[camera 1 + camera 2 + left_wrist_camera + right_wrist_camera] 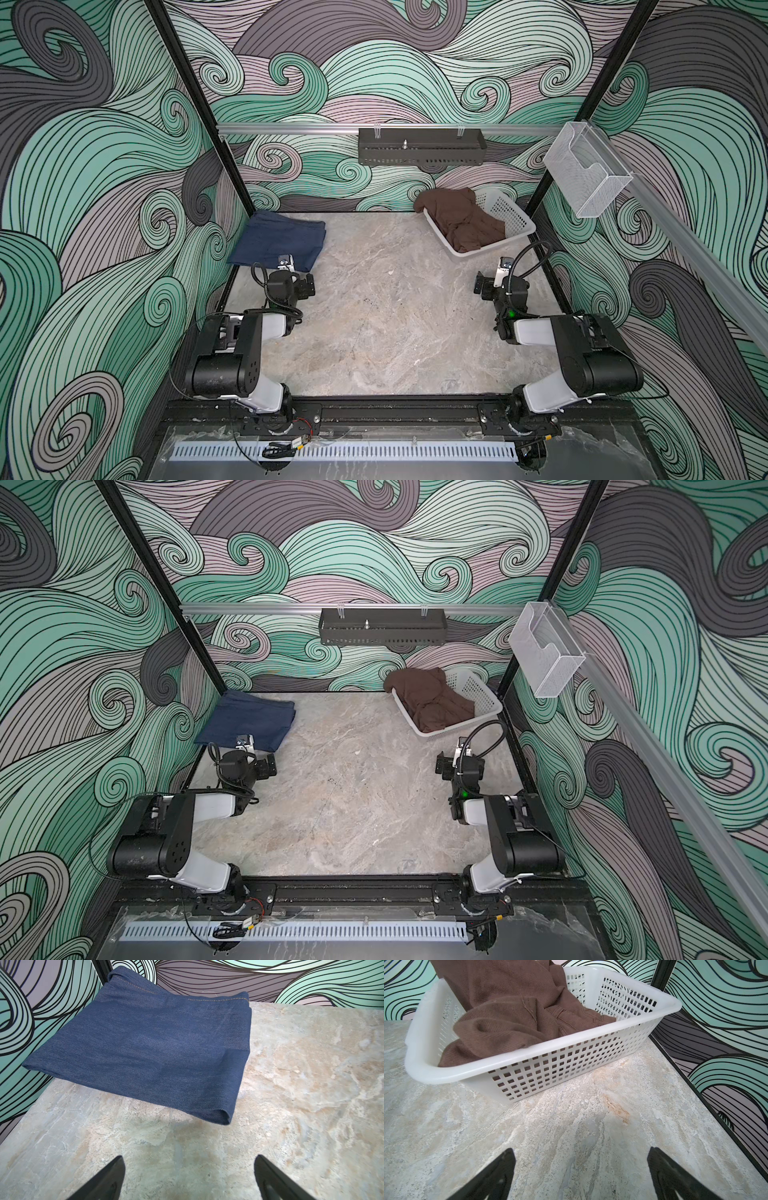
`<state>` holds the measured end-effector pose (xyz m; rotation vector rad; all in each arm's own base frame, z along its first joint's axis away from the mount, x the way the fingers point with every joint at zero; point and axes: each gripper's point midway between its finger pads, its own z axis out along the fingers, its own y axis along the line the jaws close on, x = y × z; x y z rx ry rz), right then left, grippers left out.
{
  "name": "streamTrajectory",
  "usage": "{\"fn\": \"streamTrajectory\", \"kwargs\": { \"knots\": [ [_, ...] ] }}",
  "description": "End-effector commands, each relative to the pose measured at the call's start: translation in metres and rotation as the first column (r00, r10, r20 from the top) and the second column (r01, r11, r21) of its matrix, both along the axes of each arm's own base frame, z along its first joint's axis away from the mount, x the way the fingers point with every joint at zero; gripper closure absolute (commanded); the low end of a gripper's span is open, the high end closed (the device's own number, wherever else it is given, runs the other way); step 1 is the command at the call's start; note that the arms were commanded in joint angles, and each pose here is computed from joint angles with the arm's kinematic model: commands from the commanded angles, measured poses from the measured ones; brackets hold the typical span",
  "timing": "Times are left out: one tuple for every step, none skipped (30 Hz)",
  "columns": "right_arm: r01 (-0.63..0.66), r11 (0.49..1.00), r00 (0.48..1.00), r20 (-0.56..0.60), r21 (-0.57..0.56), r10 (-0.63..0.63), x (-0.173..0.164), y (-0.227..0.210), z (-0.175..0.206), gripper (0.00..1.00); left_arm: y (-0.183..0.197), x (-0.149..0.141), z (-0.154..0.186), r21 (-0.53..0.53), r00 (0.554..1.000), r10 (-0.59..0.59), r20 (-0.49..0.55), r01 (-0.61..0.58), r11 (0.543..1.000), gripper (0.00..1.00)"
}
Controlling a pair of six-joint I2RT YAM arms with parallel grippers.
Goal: Fold and stack the trousers
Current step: Reset both arms
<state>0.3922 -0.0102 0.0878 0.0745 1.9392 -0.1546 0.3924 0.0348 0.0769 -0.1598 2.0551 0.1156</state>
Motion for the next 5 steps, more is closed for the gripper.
{"fn": "streamTrajectory", "kwargs": {
  "knots": [
    [-0.002, 1.000, 1.000, 0.010, -0.004, 0.002, 0.0034, -0.0009, 0.0044, 0.01, 0.0006, 0.0067, 0.0061, 0.004, 1.000, -0.010, 0.019, 0.010, 1.000, 0.01],
    [-0.001, 1.000, 1.000, 0.013, -0.004, 0.001, 0.0035, -0.0012, 0.0051, 0.01, 0.0006, 0.0067, 0.0067, 0.005, 1.000, -0.010, 0.021, 0.010, 1.000, 0.01],
    [-0.001, 1.000, 1.000, 0.013, -0.004, 0.001, 0.0033, -0.0012, 0.0050, 0.01, 0.0005, 0.0066, 0.0060, 0.005, 1.000, -0.010, 0.019, 0.010, 1.000, 0.01],
    [-0.001, 1.000, 1.000, 0.012, -0.004, 0.001, 0.0033, -0.0012, 0.0049, 0.01, 0.0005, 0.0068, 0.0064, 0.005, 1.000, -0.010, 0.020, 0.010, 1.000, 0.01],
    [0.000, 1.000, 1.000, 0.014, -0.003, 0.000, 0.0035, -0.0012, 0.0052, 0.01, 0.0006, 0.0068, 0.0063, 0.005, 1.000, -0.010, 0.020, 0.010, 1.000, 0.01]
  ]
}}
